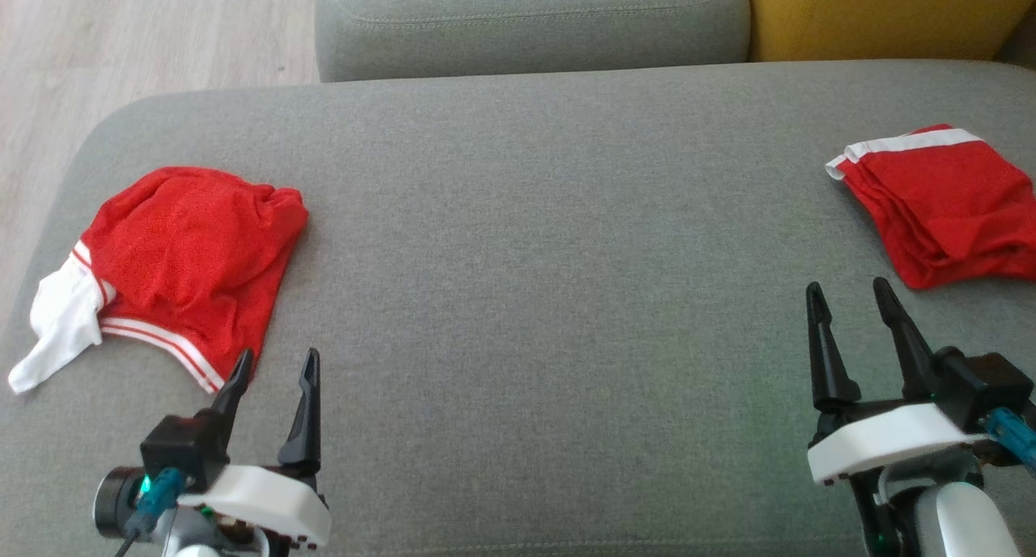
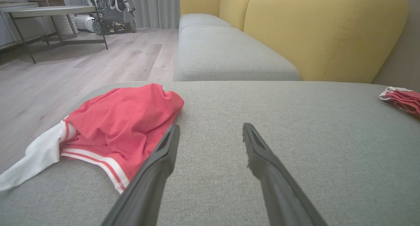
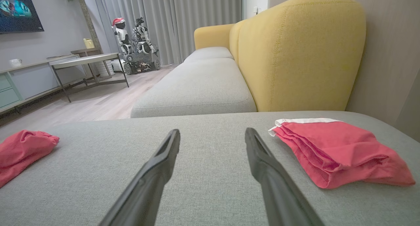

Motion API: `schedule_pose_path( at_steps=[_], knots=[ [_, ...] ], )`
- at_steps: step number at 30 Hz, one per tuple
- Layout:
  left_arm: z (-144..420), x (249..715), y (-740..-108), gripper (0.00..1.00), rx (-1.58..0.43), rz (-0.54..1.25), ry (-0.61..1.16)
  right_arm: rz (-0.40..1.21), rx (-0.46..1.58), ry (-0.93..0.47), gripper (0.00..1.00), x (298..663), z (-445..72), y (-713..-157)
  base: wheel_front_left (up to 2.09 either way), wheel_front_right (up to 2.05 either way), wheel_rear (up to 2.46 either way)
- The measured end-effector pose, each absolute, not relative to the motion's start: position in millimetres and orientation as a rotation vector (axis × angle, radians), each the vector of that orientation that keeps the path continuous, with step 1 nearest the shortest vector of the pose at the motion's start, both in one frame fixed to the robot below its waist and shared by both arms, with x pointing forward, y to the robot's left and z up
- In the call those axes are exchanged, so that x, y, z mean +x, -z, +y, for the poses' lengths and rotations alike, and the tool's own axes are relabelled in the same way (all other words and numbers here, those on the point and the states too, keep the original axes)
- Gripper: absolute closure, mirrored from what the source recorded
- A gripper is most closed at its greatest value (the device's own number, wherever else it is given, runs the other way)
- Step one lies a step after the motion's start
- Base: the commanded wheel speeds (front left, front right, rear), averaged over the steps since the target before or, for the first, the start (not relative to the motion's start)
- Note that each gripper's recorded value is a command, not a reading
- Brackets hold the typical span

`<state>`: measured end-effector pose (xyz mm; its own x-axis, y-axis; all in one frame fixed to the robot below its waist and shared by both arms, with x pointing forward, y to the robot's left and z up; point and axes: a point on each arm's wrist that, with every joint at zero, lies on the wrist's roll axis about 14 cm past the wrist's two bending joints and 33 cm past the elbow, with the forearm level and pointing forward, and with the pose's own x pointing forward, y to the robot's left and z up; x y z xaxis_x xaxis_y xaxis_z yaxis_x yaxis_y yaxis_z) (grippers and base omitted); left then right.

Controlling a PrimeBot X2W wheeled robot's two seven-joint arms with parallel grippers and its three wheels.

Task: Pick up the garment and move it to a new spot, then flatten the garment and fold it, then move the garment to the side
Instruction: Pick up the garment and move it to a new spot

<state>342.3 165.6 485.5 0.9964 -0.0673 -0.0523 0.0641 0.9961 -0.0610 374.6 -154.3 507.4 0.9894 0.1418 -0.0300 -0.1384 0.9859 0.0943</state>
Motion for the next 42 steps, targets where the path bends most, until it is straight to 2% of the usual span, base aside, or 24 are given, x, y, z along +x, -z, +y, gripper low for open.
schedule_pose_path(
  at_steps=[23, 32, 42],
  knots=[
    [173.8, 339.2, -486.3, 0.0, -0.064, 0.054, 0.039, 0.037, 0.083, -0.147, 0.0, 382.1, -152.5, -507.3, 0.0, 0.0, 0.0],
    [209.3, 321.4, -493.6, 0.0, -0.068, 0.025, -0.084, 0.036, 0.073, -0.293, 0.0, 396.1, -102.2, -513.3, 0.0, 0.0, 0.0],
    [266.1, 274.2, -496.6, 0.0, -0.069, 0.006, -0.299, 0.03, 0.072, -0.51, 0.0, 397.5, -27.1, -521.0, 0.0, 0.0, 0.0]
  ],
)
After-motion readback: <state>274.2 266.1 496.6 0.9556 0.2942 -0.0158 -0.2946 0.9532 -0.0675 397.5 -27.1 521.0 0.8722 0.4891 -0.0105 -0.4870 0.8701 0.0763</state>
